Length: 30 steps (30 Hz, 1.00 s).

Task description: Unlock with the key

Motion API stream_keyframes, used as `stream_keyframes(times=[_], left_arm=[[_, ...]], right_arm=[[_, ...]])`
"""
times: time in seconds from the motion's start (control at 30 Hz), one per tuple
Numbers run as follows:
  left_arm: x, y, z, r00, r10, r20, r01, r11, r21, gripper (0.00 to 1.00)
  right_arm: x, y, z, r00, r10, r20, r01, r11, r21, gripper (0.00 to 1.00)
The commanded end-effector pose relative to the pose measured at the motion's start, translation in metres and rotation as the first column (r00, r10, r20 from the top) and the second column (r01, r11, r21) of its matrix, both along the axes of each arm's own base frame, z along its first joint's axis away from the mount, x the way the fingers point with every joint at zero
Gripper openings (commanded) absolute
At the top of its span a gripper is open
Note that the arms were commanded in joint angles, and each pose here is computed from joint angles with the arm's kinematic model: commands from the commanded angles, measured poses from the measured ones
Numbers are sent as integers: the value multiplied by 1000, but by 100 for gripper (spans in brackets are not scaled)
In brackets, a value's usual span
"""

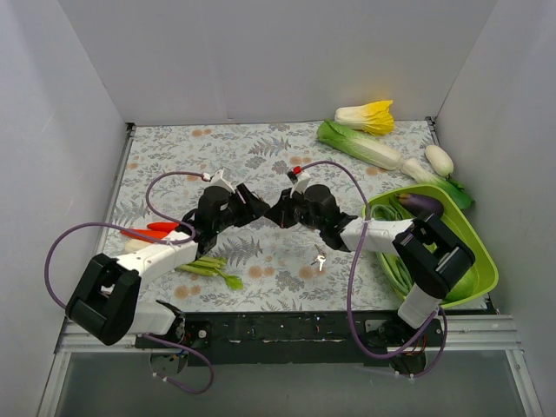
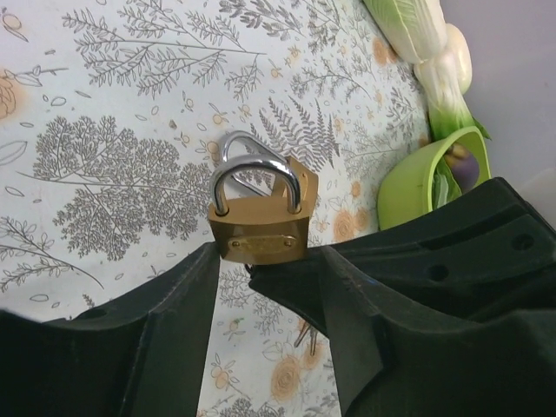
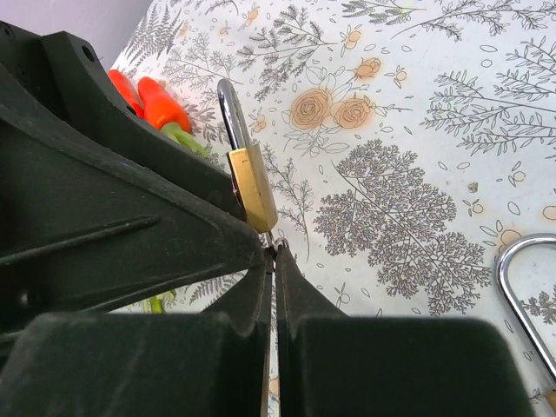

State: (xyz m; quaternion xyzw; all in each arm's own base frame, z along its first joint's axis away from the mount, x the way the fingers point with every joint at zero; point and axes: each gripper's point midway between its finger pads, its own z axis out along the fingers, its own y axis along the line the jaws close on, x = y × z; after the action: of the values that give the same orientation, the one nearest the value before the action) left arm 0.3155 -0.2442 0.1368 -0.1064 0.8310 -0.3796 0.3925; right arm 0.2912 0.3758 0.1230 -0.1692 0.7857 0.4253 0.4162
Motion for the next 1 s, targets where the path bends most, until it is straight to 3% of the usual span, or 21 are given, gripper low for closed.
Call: stream_keyframes(times=[0.0,0.4,0.97], left_arm=[[-25,-17,10,995,-94,-15,92,992,-82,50],[-20,-6,4,1000,-9,-25,7,996,-87,66],[10,9,18,982,189,10,-186,972,-145,65]], right_arm=[[16,9,65,986,-47,158,19,985,172,1],[12,10,70,989,-37,142,9,980,198,1],[5,10,69,992,-13,123,-15,975,222,1]])
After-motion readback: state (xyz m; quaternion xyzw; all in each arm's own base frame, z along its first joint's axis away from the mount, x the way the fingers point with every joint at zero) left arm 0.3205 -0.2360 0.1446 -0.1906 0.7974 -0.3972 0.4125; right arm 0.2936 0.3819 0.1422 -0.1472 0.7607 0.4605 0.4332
